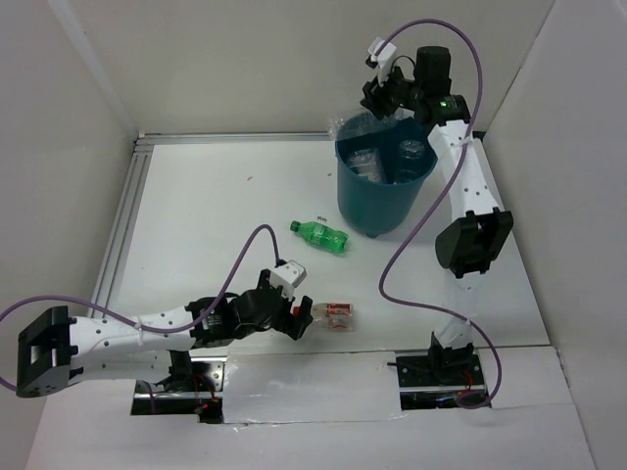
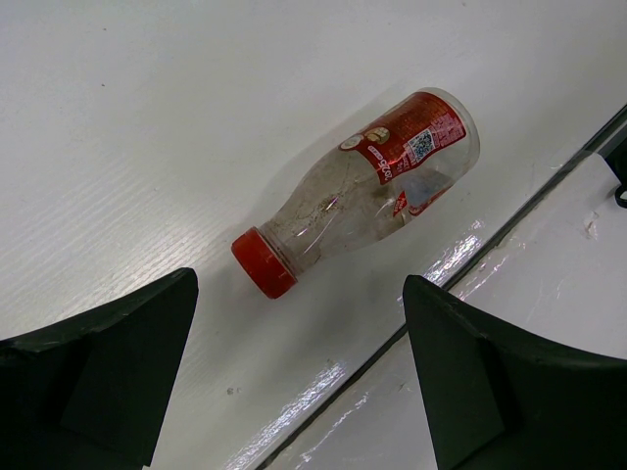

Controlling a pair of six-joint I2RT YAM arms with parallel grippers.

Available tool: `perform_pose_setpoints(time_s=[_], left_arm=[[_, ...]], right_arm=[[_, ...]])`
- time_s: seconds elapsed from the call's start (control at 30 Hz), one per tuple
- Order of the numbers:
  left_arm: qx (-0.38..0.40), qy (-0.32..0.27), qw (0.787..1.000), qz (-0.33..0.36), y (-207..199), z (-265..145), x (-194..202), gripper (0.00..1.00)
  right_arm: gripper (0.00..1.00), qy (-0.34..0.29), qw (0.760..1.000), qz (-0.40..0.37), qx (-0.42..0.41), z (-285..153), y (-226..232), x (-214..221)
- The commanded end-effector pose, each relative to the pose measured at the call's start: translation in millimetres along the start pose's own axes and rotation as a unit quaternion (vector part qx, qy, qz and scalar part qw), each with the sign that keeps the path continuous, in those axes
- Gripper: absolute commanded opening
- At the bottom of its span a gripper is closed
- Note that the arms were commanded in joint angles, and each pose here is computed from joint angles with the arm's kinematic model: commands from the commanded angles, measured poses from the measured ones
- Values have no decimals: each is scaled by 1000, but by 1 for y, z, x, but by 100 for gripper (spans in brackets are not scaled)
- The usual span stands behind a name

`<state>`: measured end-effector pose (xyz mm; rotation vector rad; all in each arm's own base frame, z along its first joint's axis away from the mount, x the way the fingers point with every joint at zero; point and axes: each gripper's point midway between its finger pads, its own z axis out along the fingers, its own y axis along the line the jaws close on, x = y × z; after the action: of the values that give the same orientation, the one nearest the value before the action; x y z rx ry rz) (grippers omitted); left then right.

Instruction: Put the plastic bottles in the bin

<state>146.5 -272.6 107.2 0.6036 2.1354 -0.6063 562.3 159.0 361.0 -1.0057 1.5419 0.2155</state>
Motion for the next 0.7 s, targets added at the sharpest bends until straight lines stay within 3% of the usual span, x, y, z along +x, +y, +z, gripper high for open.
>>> perform_pose_setpoints(time_s=[0.0,0.3,0.5,0.57,0.67], left_arm=[[8,-27,1000,-7,-5,-2,-14,98],[12,-25,1000,-2,-7,-1,-13,98],[-1,-18,1000,2,-5,4,-13,98],[-16,-9,1000,-2,-1,6,-10,98],[-29,-13,999,29,0,16,-16,100]], right_arm=[[56,0,1000,-11,-3,-36,6,-20],[56,12,1000,-3,-13,-73,23,-15],[59,-68,997,33,36,-122,12,-71],[65,-89,994,50,46,-145,10,-88],[84,-98,990,93,37,-166,18,-89]])
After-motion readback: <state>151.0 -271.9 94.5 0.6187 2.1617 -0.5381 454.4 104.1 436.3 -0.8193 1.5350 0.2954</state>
